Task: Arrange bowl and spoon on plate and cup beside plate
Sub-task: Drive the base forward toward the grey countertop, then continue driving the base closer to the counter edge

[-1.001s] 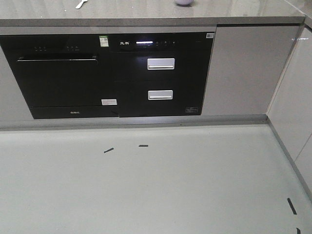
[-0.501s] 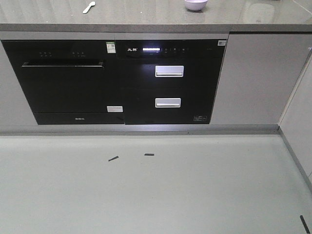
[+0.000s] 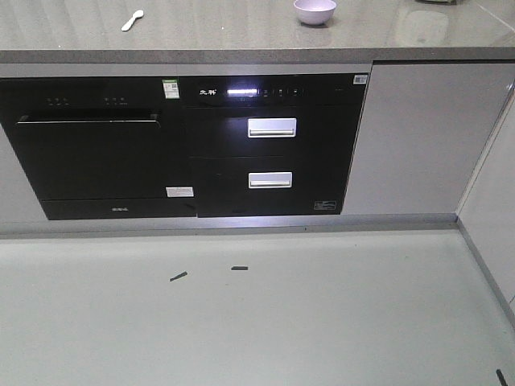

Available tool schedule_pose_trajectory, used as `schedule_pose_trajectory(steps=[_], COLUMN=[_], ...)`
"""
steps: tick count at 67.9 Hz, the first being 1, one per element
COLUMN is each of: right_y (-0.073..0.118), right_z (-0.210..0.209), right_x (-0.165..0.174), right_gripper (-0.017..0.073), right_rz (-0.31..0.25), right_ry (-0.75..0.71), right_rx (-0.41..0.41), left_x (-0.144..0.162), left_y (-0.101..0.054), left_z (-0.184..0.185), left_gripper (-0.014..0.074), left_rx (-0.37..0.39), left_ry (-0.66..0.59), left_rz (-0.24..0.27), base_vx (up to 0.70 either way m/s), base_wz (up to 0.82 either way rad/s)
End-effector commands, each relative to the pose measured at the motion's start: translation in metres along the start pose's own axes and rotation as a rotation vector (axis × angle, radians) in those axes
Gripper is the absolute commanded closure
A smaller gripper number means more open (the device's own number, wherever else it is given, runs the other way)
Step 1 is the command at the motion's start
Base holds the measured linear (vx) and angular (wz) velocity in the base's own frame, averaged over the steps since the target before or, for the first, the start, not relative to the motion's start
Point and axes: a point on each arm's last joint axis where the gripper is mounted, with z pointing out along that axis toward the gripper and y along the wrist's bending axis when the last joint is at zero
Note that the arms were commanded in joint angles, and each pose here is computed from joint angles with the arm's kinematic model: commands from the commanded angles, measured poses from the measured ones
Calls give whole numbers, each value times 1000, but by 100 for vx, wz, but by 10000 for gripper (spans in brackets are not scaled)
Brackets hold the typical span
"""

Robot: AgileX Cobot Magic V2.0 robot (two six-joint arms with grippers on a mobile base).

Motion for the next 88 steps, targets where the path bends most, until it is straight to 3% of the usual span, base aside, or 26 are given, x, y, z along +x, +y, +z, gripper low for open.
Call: schedule_pose_trajectory(steps=[1, 88], right_y=[2, 2], right_z=[-1, -1], right_x=[-6, -6], right_gripper=[562, 562], right_rz=[-17, -17], right_ry=[-78, -78], right_rx=[-19, -19], left_x=[-10, -10], left_y=[1, 1], left_z=[-2, -2], left_gripper=[600, 600], left_rx=[-9, -9], left_ry=[-100, -100], left_rz=[-12, -12], base_vx=[11, 10], base_wz=[-2, 4])
